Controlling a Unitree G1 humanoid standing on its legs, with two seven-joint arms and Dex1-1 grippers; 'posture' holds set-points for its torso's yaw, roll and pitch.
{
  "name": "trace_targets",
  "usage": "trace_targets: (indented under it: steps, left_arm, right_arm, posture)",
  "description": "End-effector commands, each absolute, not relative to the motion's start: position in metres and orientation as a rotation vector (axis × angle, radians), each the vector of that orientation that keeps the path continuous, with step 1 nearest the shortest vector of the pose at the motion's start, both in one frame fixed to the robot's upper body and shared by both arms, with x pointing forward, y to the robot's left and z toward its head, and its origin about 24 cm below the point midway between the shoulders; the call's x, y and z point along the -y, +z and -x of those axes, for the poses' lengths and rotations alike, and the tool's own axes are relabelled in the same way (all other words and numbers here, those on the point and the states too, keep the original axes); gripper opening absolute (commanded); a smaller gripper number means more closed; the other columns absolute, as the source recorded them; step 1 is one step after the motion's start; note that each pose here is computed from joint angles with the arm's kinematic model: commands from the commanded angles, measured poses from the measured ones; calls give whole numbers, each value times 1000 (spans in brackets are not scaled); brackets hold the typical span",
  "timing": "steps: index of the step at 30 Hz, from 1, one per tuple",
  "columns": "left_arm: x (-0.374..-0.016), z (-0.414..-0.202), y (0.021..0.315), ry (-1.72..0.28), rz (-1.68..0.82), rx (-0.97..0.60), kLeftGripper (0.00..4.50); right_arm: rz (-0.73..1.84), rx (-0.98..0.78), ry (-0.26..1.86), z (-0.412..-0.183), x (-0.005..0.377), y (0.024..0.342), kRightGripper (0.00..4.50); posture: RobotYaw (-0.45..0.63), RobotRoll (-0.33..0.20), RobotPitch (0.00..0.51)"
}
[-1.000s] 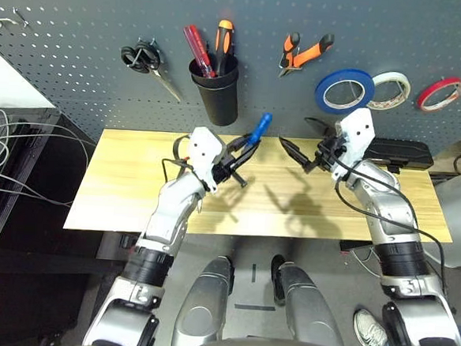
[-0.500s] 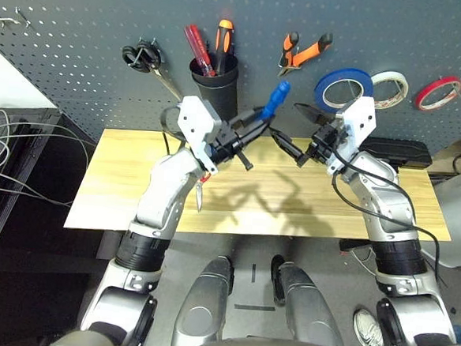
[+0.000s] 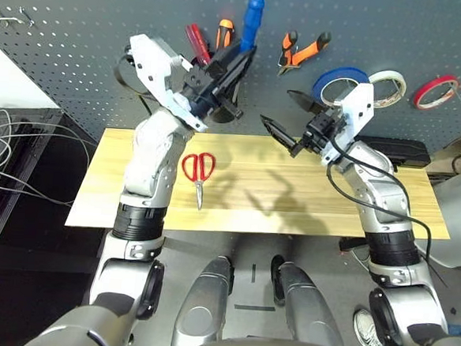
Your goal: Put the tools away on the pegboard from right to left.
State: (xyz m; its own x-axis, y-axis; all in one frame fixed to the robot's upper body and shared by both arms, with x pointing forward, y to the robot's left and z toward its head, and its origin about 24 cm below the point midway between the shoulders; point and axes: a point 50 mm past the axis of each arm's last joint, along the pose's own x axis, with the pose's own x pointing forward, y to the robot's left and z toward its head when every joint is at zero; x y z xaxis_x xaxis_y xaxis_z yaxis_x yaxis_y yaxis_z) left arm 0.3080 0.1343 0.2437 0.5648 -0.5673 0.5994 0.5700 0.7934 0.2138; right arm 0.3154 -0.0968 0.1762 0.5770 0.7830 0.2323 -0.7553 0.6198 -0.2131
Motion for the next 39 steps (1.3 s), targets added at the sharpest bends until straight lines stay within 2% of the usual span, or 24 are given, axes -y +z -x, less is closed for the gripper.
trace_targets:
  steps: [1, 6, 11, 20, 30, 32, 35, 39]
  left_arm:
    - [-136, -310, 255, -643, 44, 740, 515]
    - [-143, -318, 268, -578, 45, 802, 515]
    - [-148, -332, 266, -523, 47, 809, 515]
    - [-150, -354, 241, -451, 18, 771, 515]
    - [-159, -365, 216, -378, -41, 692, 515]
    - [-162, -364, 215, -372, -35, 679, 1283]
    - [-162, -360, 219, -388, -31, 688, 2199]
    - [-161, -346, 237, -467, -4, 732, 3419]
  right_arm:
    - [86, 305, 915, -317, 91, 174, 4500]
    - [80, 310, 906, -319, 89, 174, 4500]
    - [73, 315, 894, -321, 87, 175, 4500]
    - [69, 329, 882, -322, 83, 177, 4500]
    - [74, 326, 879, -321, 85, 177, 4500]
    - [74, 323, 878, -321, 85, 176, 4500]
    - [75, 320, 877, -320, 86, 175, 4500]
    - [76, 311, 875, -319, 87, 174, 4500]
  posture:
    - [94, 0, 226]
    - [94, 0, 227]
    - [92, 0, 225]
    - [85, 0, 225]
    - [75, 0, 229]
    - [73, 0, 230]
    - [72, 0, 232]
    - [74, 0, 235]
